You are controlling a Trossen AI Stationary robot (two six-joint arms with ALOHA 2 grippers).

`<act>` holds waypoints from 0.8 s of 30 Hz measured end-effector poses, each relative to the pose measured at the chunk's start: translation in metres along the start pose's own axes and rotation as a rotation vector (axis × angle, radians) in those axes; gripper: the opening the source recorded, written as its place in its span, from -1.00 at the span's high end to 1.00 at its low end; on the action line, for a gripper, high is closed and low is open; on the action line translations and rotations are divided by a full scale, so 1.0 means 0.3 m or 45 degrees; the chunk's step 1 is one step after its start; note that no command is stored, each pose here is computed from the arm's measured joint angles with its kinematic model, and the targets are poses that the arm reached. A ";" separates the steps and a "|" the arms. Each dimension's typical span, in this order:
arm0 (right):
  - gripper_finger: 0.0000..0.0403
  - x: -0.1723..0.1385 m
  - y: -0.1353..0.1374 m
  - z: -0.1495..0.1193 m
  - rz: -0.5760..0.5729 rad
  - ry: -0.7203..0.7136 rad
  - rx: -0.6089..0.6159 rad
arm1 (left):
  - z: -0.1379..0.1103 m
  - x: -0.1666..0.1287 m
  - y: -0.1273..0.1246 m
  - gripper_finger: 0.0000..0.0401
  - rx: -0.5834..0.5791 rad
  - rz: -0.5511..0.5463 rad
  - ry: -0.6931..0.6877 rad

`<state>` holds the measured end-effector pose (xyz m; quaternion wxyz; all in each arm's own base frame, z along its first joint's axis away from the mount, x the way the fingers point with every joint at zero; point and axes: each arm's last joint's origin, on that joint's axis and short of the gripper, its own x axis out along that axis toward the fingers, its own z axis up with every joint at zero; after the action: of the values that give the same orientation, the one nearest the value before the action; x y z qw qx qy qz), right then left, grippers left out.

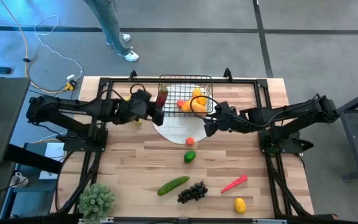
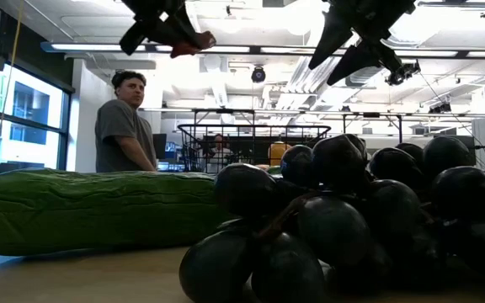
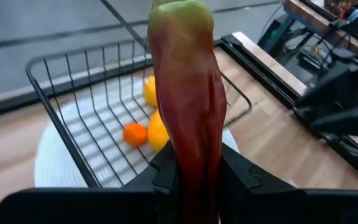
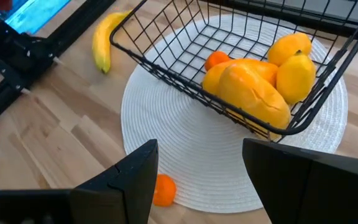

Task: Build produce basket
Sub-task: Put the red chili pepper into the wire basket

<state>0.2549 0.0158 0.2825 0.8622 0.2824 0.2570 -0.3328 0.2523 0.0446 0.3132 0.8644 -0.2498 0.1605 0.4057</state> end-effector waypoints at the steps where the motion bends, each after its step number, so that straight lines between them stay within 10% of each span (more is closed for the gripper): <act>1: -0.07 0.001 -0.001 0.002 -0.003 -0.004 0.004 | 0.008 0.006 0.006 0.74 0.012 0.009 -0.012; 24: -0.07 0.087 -0.108 0.189 -0.039 -0.205 0.014 | 0.161 0.143 0.162 0.74 0.040 0.140 -0.164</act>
<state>0.2631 -0.0528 0.2959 0.8733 0.2554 0.1892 -0.3691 0.2445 0.1249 0.3175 0.8533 -0.2003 0.1245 0.4651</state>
